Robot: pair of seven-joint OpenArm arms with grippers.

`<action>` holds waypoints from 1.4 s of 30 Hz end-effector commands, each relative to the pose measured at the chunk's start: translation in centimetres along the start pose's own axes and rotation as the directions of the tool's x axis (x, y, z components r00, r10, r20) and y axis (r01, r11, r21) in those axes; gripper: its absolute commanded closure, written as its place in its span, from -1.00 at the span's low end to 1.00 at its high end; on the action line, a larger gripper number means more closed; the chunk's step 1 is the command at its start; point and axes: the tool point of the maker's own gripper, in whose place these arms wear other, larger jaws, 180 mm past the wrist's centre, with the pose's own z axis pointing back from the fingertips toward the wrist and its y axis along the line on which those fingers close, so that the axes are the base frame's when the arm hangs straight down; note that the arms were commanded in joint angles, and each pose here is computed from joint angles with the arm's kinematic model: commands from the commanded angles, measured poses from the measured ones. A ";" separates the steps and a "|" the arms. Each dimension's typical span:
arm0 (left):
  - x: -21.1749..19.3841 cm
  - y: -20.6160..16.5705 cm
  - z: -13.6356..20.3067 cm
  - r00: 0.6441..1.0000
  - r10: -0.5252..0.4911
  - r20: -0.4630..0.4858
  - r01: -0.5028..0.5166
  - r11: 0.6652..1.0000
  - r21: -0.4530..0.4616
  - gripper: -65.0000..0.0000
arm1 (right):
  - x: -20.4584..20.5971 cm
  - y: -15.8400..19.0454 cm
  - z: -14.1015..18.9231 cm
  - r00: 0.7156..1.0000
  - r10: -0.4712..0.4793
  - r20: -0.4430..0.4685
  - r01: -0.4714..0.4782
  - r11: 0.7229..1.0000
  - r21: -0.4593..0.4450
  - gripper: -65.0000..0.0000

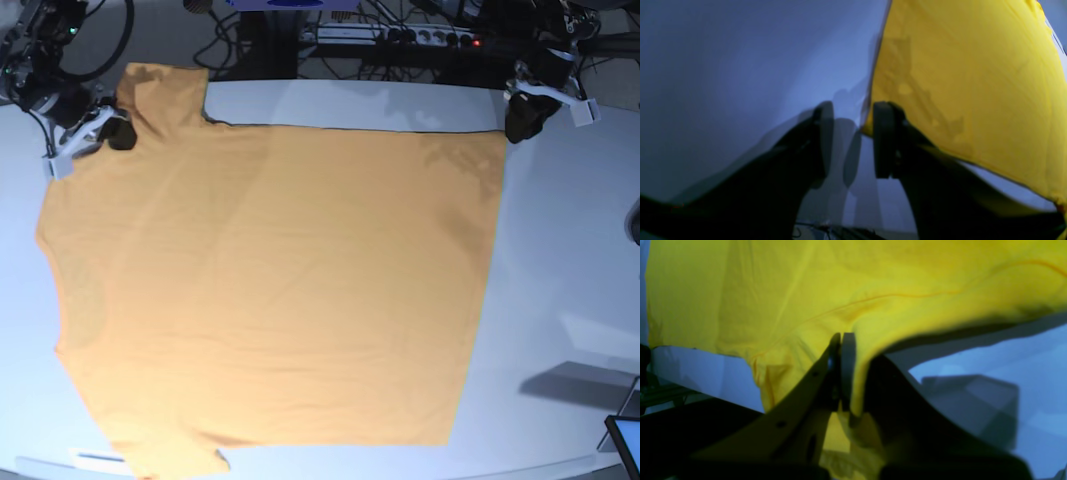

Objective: Fold the T-shirt properly
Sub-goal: 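Move the left gripper to the opposite shoulder corner and grasp it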

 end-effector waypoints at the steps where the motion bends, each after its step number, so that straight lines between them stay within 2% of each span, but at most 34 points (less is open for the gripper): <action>1: -0.6 0.5 0.4 0.999 -0.023 -0.045 0.024 1.000 0.018 0.38 | 1.1 0.1 0.4 0.999 0.022 0.028 -0.022 1.000 0.003 0.99; 4: -0.4 0.3 0.0 0.999 -0.024 -0.043 0.024 1.000 0.011 0.38 | 1.0 0.1 0.4 0.999 0.021 0.028 -0.021 1.000 0.004 0.99; 8: -1.0 -0.3 -0.9 0.994 -0.027 -0.105 0.027 1.000 -0.008 0.38 | 1.0 0.2 0.4 0.999 0.019 0.029 -0.020 1.000 0.005 0.99; 17: -0.6 -1.1 -1.8 0.995 -0.023 -0.096 0.021 0.999 -0.028 0.38 | 1.0 0.2 0.4 0.999 0.019 0.030 -0.020 1.000 0.005 0.99; 21: -1.8 -2.6 -2.6 0.991 -0.030 -0.132 0.020 0.997 -0.074 0.38 | 1.0 0.1 0.3 0.999 0.017 0.030 -0.017 1.000 0.005 0.99; 29: -3.3 -4.9 -3.7 0.984 -0.044 -0.172 0.020 0.990 -0.138 0.38 | -0.3 -0.8 -0.5 0.999 -0.040 -0.003 0.040 0.999 0.012 0.99; 35: -3.3 -4.9 -3.7 0.986 -0.034 -0.164 0.012 0.991 -0.134 0.41 | -0.7 0.4 -1.4 0.999 -0.003 -0.042 0.005 0.999 0.049 0.99; 37: -3.3 -4.9 -3.6 0.986 -0.036 -0.165 0.014 0.991 -0.133 0.49 | -0.7 1.1 -1.9 0.999 0.012 -0.044 -0.009 0.998 0.068 0.99; 41: -3.3 -4.8 -3.6 0.986 -0.034 -0.164 0.012 0.991 -0.133 1.00 | -0.6 2.4 -2.7 0.999 0.028 -0.024 -0.025 0.994 0.102 0.99; 42: -3.3 -4.8 -3.6 0.986 -0.034 -0.164 0.012 0.991 -0.133 1.00 | -0.5 2.5 -2.8 0.999 0.029 -0.022 -0.027 0.994 0.105 0.99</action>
